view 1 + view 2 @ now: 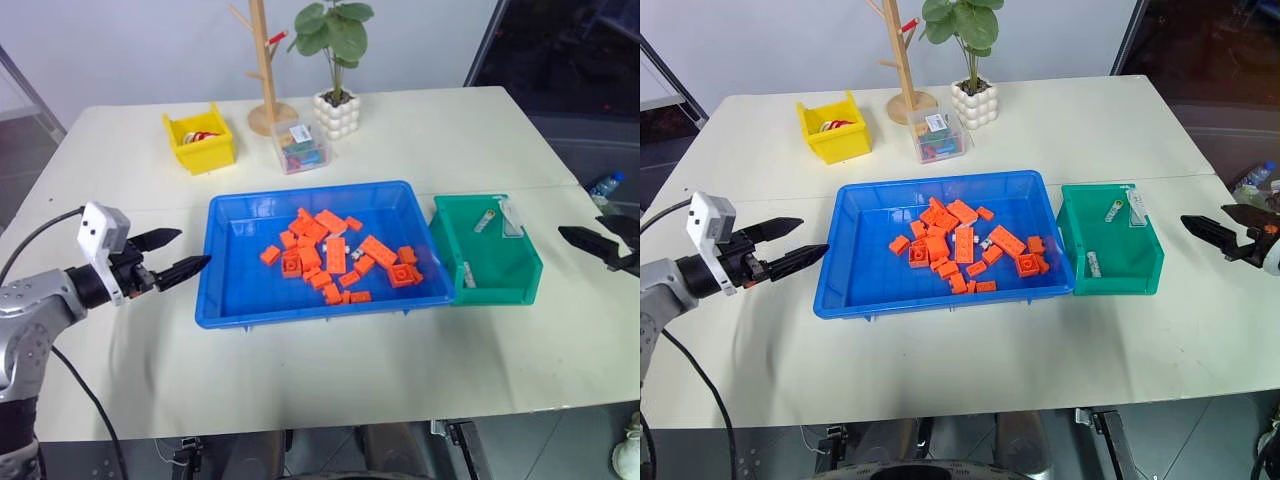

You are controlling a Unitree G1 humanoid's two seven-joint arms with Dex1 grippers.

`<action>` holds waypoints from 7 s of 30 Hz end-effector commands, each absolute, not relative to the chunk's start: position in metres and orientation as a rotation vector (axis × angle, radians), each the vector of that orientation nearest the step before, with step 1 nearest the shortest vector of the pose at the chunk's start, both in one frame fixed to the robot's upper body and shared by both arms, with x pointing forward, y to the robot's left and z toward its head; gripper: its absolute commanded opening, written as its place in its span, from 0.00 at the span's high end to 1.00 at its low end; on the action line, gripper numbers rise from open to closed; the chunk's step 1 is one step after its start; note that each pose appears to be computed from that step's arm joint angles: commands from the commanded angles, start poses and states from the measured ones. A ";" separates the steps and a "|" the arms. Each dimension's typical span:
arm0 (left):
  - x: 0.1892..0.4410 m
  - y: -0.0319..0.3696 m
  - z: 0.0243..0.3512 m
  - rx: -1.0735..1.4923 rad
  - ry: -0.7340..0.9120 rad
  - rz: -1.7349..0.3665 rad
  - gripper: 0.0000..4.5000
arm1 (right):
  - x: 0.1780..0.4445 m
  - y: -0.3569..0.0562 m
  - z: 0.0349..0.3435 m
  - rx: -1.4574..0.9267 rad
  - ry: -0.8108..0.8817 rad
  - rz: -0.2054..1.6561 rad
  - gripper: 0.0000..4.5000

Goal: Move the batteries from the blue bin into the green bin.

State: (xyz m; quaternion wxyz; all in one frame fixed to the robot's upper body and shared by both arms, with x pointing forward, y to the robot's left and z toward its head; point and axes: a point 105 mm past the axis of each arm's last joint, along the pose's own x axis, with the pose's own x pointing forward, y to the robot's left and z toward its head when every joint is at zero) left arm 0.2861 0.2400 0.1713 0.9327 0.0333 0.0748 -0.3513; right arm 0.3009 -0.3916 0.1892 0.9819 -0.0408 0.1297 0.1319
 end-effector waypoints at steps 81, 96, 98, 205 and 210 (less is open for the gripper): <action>0.303 0.173 0.184 0.092 0.034 -0.946 0.00 | 0.378 -0.071 0.136 -0.296 0.380 1.203 0.20; 0.306 0.174 0.186 0.092 0.025 -0.925 0.00 | 0.376 -0.066 0.152 -0.262 0.332 1.215 0.53; 0.307 0.174 0.186 0.093 0.022 -0.922 0.00 | 0.374 -0.066 0.148 -0.261 0.343 1.216 0.53; 0.323 0.131 0.208 0.025 -0.017 -1.217 0.00 | 0.340 -0.273 0.237 -0.720 0.356 0.676 0.99; 0.327 0.128 0.209 0.028 -0.016 -1.244 0.00 | 0.329 -0.277 0.220 -0.673 0.408 0.671 0.99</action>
